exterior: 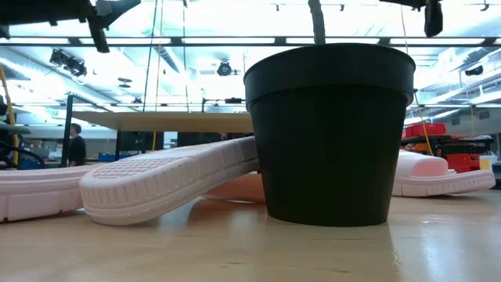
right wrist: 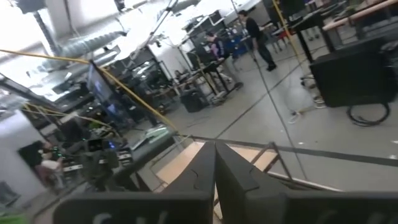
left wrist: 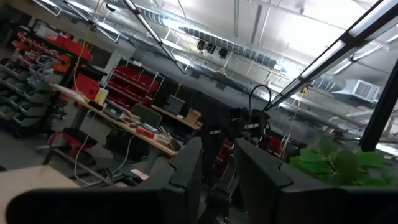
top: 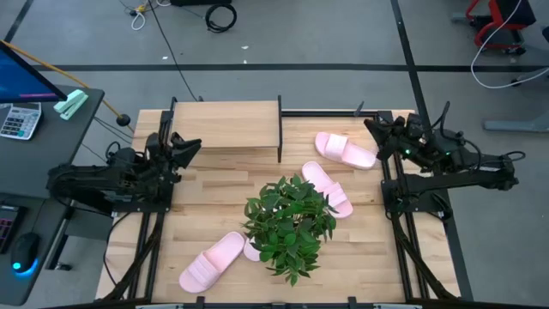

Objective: Pick and place slides into the shelf
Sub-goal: Put the pink slide on the shelf

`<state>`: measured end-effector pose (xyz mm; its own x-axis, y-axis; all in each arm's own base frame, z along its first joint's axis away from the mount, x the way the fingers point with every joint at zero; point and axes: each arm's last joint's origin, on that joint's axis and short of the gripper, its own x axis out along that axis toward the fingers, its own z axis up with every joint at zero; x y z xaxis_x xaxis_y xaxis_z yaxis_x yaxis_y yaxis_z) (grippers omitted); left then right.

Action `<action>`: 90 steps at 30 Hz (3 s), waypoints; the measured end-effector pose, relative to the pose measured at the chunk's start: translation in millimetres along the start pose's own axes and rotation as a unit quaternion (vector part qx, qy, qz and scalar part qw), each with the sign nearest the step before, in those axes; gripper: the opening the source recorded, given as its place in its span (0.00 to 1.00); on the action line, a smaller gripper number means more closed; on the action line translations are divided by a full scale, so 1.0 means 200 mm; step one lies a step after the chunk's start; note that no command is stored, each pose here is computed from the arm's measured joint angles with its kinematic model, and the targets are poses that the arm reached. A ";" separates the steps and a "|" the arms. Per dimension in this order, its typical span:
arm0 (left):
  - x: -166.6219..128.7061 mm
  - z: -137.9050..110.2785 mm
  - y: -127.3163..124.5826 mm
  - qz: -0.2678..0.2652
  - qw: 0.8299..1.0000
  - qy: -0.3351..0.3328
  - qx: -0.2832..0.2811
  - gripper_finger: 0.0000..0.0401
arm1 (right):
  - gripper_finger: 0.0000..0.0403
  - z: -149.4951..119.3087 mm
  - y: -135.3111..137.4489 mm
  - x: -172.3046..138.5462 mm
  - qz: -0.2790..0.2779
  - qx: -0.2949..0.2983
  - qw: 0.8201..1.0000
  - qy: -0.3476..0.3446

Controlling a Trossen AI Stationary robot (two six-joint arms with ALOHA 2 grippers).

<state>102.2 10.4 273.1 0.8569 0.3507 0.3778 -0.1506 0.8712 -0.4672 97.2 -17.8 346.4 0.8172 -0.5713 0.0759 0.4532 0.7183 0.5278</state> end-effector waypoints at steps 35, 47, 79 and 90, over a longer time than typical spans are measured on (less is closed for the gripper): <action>0.30 0.46 -0.19 0.129 0.973 0.139 0.132 0.26 | 0.26 0.18 -0.04 -0.11 -0.276 0.087 0.949 0.128; 0.33 0.43 -0.18 0.139 0.970 0.149 0.133 0.26 | 0.42 0.17 -0.05 -0.08 -0.294 0.107 0.939 0.145; 0.38 0.36 -0.16 0.141 0.960 0.194 0.144 0.22 | 0.49 0.14 -0.11 -0.01 -0.351 0.154 0.900 0.210; 0.36 0.37 -0.16 0.142 0.959 0.198 0.147 0.21 | 0.49 0.12 -0.11 0.03 -0.357 0.176 0.890 0.221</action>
<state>132.5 32.7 374.3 0.8722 0.4804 -0.0924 -0.4878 0.8395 -0.2393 83.4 -45.7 356.2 0.4616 -0.5640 -0.6847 0.8373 0.0220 0.5464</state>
